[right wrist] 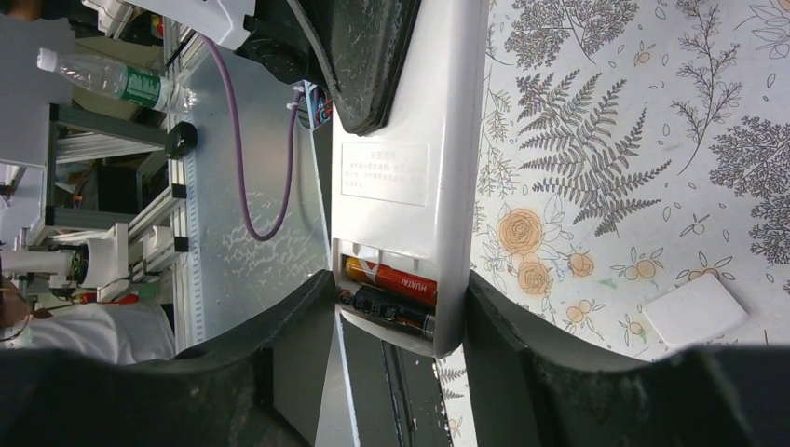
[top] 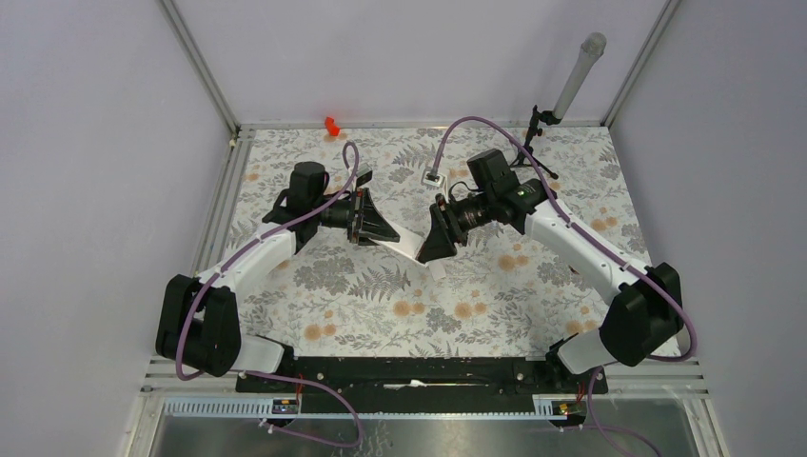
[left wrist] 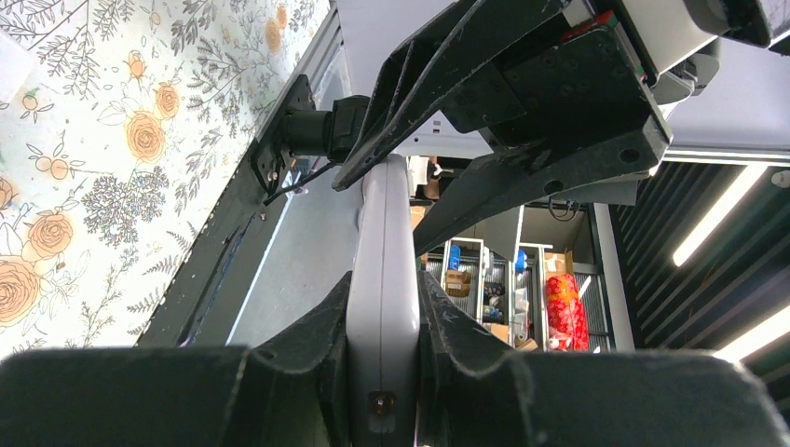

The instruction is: Load the batteries into the remote control

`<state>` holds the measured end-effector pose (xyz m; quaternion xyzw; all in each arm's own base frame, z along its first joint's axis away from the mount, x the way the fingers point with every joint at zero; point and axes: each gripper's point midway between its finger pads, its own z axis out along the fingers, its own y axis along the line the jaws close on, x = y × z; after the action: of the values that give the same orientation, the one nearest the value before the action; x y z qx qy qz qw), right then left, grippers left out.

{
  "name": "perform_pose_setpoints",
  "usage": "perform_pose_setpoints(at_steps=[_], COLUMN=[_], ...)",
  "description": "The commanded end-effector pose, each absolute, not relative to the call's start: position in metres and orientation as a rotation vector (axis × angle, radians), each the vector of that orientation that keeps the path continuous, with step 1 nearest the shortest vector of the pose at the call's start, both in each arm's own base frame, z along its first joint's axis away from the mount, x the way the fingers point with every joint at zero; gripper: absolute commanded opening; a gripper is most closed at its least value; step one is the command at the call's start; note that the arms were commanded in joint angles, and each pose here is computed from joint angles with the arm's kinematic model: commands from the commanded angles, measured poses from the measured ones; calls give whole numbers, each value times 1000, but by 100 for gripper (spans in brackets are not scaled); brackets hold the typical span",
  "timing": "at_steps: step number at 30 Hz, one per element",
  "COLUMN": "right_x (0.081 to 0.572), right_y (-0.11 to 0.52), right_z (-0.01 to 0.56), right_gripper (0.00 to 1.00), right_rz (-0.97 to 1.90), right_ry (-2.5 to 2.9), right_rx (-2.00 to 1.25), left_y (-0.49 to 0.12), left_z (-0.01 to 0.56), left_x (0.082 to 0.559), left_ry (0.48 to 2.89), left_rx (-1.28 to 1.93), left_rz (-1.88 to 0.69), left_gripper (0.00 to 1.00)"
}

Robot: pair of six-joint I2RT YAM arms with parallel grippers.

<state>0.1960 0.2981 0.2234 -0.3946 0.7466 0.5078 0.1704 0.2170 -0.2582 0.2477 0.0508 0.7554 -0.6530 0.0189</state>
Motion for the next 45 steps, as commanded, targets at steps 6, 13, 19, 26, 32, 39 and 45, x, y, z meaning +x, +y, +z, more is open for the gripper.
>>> perform_pose_setpoints(at_steps=[6, 13, 19, 26, 32, 39, 45], right_x=[192, 192, 210, 258, 302, 300, 277], right_y=[304, 305, 303, 282, 247, 231, 246], right_z=[240, 246, 254, 274, 241, 157, 94], right_gripper=[38, 41, 80, 96, 90, 74, 73], right_rz=[1501, 1491, 1421, 1260, 996, 798, 584], right_ry=[2038, 2008, 2053, 1966, 2092, 2407, 2604], right_rx=[-1167, -1170, -1051, -660, -169, -25, -185], left_y=[-258, -258, -257, -242, -227, -196, -167], left_z=[273, 278, 283, 300, 308, 295, 287], left_x=[222, 221, 223, 234, 248, 278, 290], left_ry=[2248, 2243, 2187, 2033, 1936, 1948, 1951], left_rx=[258, 269, 329, 378, 386, 203, 31], left_rz=[-2009, -2012, -1965, -1830, -1602, -1277, -1075], left_gripper=[0, 0, 0, 0, 0, 0, 0])
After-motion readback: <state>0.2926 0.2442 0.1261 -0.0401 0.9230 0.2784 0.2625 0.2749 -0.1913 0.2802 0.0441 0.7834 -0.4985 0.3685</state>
